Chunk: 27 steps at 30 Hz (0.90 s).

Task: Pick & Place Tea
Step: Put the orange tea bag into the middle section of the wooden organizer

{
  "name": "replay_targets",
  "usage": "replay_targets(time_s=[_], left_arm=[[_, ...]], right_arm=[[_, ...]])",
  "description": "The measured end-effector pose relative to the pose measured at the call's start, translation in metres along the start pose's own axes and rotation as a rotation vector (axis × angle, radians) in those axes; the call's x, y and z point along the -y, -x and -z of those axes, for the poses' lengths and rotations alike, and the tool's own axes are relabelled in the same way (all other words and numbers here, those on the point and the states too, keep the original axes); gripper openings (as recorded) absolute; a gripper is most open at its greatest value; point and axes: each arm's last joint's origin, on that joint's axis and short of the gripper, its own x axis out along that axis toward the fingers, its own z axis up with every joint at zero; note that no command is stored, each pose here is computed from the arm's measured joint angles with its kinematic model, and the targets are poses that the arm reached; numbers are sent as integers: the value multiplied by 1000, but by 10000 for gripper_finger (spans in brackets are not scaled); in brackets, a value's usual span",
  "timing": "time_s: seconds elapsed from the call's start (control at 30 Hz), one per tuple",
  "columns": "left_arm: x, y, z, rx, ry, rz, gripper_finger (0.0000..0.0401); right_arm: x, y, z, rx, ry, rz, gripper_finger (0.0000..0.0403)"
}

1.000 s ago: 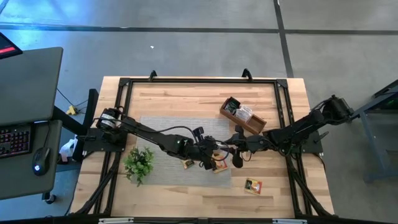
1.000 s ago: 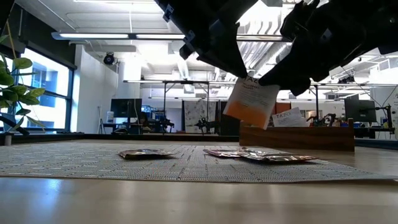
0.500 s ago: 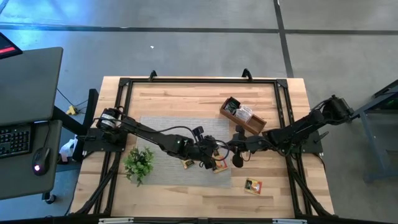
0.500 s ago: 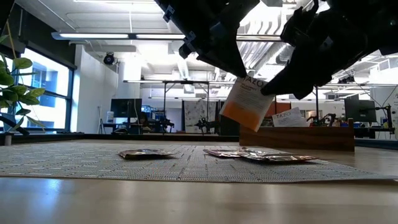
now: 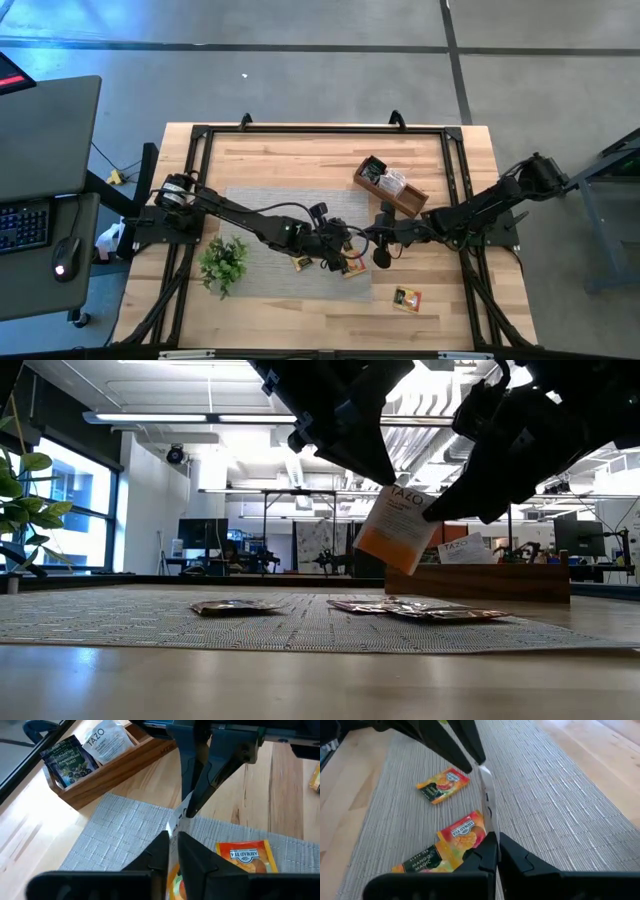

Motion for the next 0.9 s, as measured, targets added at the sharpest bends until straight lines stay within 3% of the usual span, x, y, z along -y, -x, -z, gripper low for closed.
replay_targets(time_s=[0.17,0.3,0.43,0.6,0.9], left_arm=[[0,0,0,-2,2,0,78],[0,0,0,-6,1,6,98],[1,0,1,-16,-1,28,103],[1,0,1,-17,-1,30,104],[2,0,1,-25,-1,54,104]], right_arm=[[0,0,0,9,-4,19,2],[6,0,-3,73,-40,167,3],[16,-1,-7,117,-27,290,2],[28,7,-21,160,-57,332,1],[55,47,-22,60,-110,519,1]])
